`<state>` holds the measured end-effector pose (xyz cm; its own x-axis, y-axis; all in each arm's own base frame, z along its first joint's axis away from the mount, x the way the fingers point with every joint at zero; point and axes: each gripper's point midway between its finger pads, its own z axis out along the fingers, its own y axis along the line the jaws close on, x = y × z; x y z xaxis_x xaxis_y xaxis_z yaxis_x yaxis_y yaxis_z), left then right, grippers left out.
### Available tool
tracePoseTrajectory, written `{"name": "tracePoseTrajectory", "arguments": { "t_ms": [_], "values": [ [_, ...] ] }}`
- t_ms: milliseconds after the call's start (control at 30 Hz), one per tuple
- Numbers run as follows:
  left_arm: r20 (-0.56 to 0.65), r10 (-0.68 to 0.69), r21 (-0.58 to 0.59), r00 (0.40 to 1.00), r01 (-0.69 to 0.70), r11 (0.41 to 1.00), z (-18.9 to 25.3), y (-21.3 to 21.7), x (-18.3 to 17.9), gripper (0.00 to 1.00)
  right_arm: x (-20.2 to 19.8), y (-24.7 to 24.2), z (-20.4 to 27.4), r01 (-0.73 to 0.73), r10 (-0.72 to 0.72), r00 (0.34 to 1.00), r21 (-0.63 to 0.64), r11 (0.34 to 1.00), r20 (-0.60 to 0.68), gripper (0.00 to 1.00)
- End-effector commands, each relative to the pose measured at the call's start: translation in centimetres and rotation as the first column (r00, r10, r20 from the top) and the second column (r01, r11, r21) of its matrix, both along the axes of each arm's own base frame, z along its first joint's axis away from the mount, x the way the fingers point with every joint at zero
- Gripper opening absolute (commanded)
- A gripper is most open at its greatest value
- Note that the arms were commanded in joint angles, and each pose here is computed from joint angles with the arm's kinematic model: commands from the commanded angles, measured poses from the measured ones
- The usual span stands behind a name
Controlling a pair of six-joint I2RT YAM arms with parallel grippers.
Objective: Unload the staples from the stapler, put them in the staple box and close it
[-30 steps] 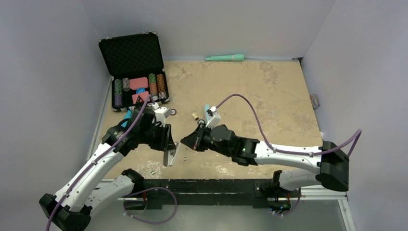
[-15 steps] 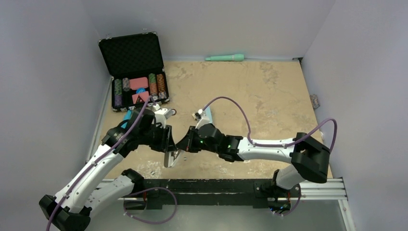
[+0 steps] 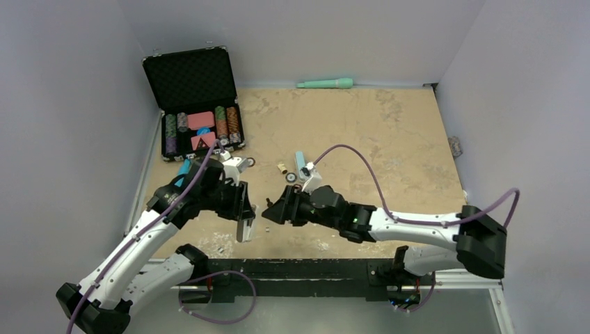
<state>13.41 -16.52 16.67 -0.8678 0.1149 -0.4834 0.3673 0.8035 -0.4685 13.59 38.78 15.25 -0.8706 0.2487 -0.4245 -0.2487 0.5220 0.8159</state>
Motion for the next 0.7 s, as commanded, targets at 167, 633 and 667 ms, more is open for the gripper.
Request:
{"name": "tracePoseTrajectory", "arguments": {
  "t_ms": [167,633,667],
  "values": [
    [0.078,-0.022,-0.060,0.997,0.027,0.998,1.5,-0.8,0.7,0.00,-0.8,-3.7,9.3,-0.005,-0.044,0.984,0.274,0.962,0.171,0.79],
    [0.268,-0.146,-0.315,0.952,0.229,0.921,7.3,-2.5,-2.7,0.00,-5.7,-0.4,8.8,-0.349,0.191,0.903,0.399,0.848,0.384,0.81],
    [0.275,-0.143,-0.319,0.951,0.230,0.919,7.4,-2.4,-2.7,0.00,-5.8,0.0,8.8,-0.364,0.197,0.896,0.402,0.840,0.398,0.81]
  ]
}}
